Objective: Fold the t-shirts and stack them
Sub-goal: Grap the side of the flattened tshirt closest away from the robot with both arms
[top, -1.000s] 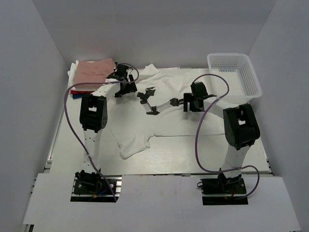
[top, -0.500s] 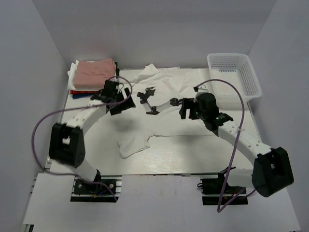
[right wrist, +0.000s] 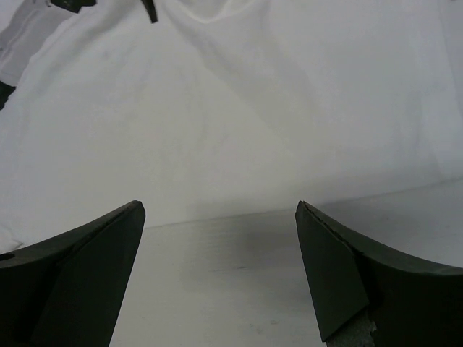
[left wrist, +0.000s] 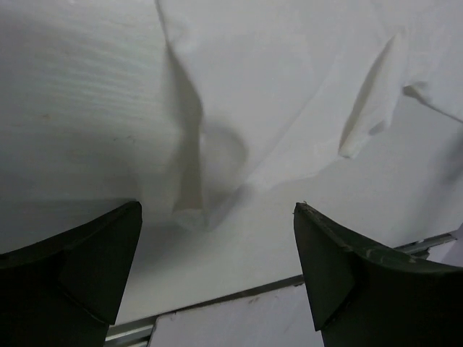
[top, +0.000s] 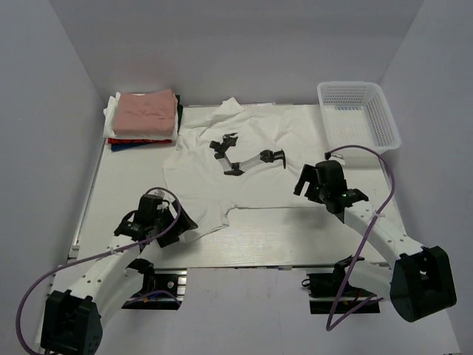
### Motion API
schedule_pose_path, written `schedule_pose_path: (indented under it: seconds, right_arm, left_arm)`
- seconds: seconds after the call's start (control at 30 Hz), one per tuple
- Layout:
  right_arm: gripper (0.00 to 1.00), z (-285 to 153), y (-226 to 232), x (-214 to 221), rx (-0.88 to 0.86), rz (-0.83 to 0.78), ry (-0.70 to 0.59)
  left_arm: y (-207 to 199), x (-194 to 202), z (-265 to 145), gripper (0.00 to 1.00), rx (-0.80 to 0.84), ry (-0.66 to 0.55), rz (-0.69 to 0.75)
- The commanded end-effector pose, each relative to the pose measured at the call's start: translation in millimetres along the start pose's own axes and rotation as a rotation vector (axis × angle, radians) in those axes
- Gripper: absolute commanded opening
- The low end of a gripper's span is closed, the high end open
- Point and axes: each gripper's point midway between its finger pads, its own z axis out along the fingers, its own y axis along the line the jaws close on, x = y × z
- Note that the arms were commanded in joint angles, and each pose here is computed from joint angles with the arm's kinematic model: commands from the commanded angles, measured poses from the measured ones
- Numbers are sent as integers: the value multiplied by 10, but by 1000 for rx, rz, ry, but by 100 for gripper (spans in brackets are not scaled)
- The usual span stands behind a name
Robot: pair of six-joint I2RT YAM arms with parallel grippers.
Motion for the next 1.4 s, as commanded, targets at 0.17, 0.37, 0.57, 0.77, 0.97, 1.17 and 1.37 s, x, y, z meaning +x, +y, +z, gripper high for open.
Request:
schedule_pose_path:
  seconds: [0.17,0.37,0.57,0.77,0.97,1.17,1.37]
  right_arm:
    - [90,-103,-542,100,168,114,23]
    - [90,-104,-940,225,266,176,52]
    - [90,70,-1166,185,292,316,23]
    - [84,265,-1221,78,282,382,26]
    - [74,382,-1337,251,320,412,63]
    - [17,335,-1219,149,254,412,49]
    - [0,-102,-1394,241,359,376,14]
  left_arm:
    - [96,77,249,73,-18,46,-33]
    - [-44,-18,258,0,-8,68,-17]
    - [-59,163,-9,0,-16,152,-26]
    - [-52,450,-117,0,21,269,-60]
    - [-63,515,-130,0,38,300,-66]
    - [-107,441,-184,0,19,289,-66]
    - [-117,430,-222,0,19,293,-38]
